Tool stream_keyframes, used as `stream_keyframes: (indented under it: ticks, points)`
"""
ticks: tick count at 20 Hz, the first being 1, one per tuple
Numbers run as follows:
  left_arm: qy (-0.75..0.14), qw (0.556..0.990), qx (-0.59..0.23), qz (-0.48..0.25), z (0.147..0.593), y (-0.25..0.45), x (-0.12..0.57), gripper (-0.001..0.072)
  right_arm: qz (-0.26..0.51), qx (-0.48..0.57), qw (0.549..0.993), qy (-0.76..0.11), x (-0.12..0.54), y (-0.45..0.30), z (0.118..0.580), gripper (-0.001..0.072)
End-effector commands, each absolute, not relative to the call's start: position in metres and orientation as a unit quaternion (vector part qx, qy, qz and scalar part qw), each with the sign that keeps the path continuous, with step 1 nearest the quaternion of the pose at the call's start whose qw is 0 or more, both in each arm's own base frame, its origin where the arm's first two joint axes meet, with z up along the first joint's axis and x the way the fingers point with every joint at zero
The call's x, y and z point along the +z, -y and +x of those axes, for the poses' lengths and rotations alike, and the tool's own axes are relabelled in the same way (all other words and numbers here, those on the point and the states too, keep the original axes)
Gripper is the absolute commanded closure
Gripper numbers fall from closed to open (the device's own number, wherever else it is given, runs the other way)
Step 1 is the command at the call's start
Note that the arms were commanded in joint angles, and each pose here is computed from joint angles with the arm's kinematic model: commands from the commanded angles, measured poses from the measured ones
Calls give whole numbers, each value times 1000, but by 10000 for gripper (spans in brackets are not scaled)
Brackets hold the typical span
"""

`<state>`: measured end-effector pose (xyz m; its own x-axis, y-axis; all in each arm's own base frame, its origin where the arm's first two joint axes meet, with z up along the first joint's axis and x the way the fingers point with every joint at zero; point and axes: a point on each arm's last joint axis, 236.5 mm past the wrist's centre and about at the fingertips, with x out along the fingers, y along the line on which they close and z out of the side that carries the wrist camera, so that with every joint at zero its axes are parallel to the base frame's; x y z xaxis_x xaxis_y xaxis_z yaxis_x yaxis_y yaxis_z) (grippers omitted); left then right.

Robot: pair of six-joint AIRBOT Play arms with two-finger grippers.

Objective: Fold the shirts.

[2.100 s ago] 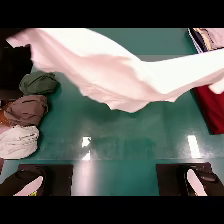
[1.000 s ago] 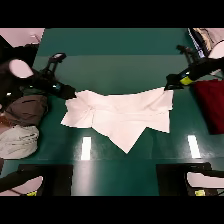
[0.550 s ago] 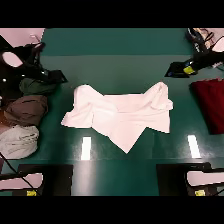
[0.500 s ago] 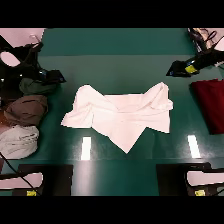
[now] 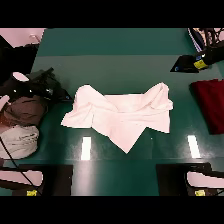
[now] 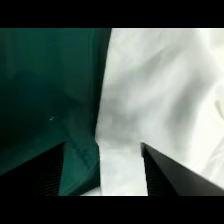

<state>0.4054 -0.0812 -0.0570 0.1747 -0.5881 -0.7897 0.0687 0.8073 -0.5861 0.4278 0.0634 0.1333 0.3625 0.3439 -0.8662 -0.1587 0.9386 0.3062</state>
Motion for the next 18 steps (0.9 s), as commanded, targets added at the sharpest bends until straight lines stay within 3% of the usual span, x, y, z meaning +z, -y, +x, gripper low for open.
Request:
stream_keyframes:
  ticks: [1,9,10,11,13,14,18]
  points:
    - [-613,707,-242,-257,396,96,-80,149,71,174,817,-546,137,-84,420,264]
    - [-634,687,-268,-233,382,122,-86,172,66,181,809,-555,135,-90,414,264]
    - [-637,683,-271,-233,379,123,-85,359,66,181,807,-559,134,-89,413,264]
    - [-639,681,-273,-233,378,123,-85,488,66,181,806,-560,134,-89,412,264]
    - [-641,678,-275,-233,376,124,-84,491,65,181,804,-562,134,-88,410,264]
    - [-642,676,-277,-233,375,124,-84,661,65,182,803,-564,133,-89,410,264]
    - [-656,667,-285,-208,374,118,-66,681,69,176,793,-579,130,-80,402,264]
